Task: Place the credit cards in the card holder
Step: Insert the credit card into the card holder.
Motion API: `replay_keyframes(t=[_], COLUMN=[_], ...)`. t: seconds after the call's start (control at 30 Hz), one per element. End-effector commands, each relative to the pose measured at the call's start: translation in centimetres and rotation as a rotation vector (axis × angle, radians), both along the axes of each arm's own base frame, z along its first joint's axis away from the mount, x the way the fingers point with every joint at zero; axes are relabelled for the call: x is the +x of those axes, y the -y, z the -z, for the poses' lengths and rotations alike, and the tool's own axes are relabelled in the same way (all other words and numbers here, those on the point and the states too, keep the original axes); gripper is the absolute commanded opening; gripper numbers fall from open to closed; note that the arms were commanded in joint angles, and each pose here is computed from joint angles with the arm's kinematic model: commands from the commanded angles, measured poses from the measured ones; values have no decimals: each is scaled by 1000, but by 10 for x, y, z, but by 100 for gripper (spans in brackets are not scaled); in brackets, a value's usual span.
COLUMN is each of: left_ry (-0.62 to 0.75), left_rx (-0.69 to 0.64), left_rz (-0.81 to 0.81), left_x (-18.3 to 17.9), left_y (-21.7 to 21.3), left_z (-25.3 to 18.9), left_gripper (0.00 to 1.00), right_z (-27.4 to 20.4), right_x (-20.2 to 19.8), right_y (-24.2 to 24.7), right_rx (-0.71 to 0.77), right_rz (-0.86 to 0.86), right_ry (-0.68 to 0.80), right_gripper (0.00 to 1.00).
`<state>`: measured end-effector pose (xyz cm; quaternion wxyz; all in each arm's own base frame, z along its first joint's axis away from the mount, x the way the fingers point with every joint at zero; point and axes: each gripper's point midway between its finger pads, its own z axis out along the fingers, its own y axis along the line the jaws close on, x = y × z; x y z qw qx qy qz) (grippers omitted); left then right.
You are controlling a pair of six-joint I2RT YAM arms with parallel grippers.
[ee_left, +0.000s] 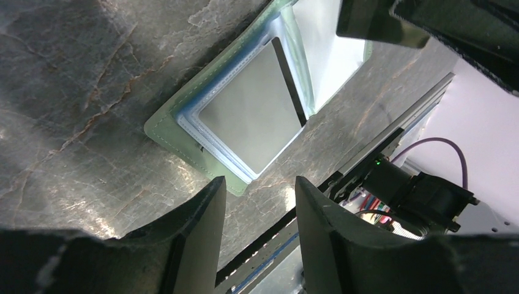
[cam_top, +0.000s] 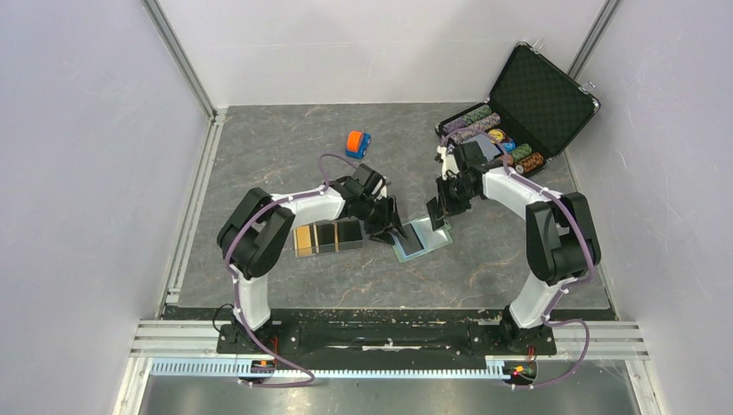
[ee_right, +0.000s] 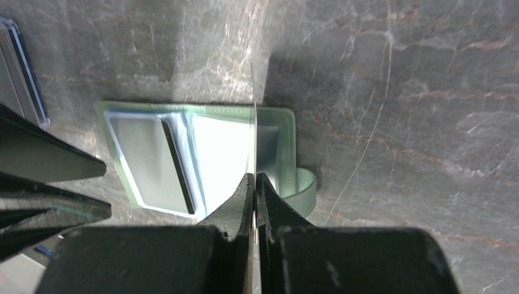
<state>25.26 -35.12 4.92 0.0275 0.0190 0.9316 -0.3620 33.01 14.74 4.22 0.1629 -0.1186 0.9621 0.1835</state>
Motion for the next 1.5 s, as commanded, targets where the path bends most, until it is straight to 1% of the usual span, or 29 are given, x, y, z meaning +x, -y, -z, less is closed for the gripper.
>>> replay_keyframes(t=[0.0,0.13,0.4,0.57,0.7,0.8,0.97,1.03,1.17,1.23,1.37,1.47], left_ry=[55,51,48,35,41,54,64,68,67,69,76,89], left_rx=[2,24,21,39,-18,-34,-51,-46,-55,-80,-132,-167], left_rz=[35,36,40,40,40,43,53,68,82,85,80,78], left_x=[7,8,16,19,22,24,26,25,24,25,28,30], left_y=[5,3,11,13,24,28,32,33,37,42,51,56], left_z=[-3,4,11,20,12,5,-3,-4,-4,-7,-16,-24], left_gripper=[51,49,47,46,46,43,31,31,40,42,42,37], right_z=[1,2,3,0,-1,0,2,3,3,2,0,0], right_x=[-30,-47,-72,-71,-68,-67,-67,-68,-69,-68,-67,-66], right_y=[6,4,-3,-7,-9,-9,-11,-12,-14,-15,-15,-16], right_rx=[-10,22,83,107,115,115,120,123,128,131,132,136], right_rz=[-6,7,5,6,5,3,-3,-6,-12,-15,-18,-19], right_ry=[-57,-93,-140,-137,-135,-136,-141,-144,-146,-143,-137,-135], right_gripper=[0,0,0,0,0,0,0,0,0,0,0,0])
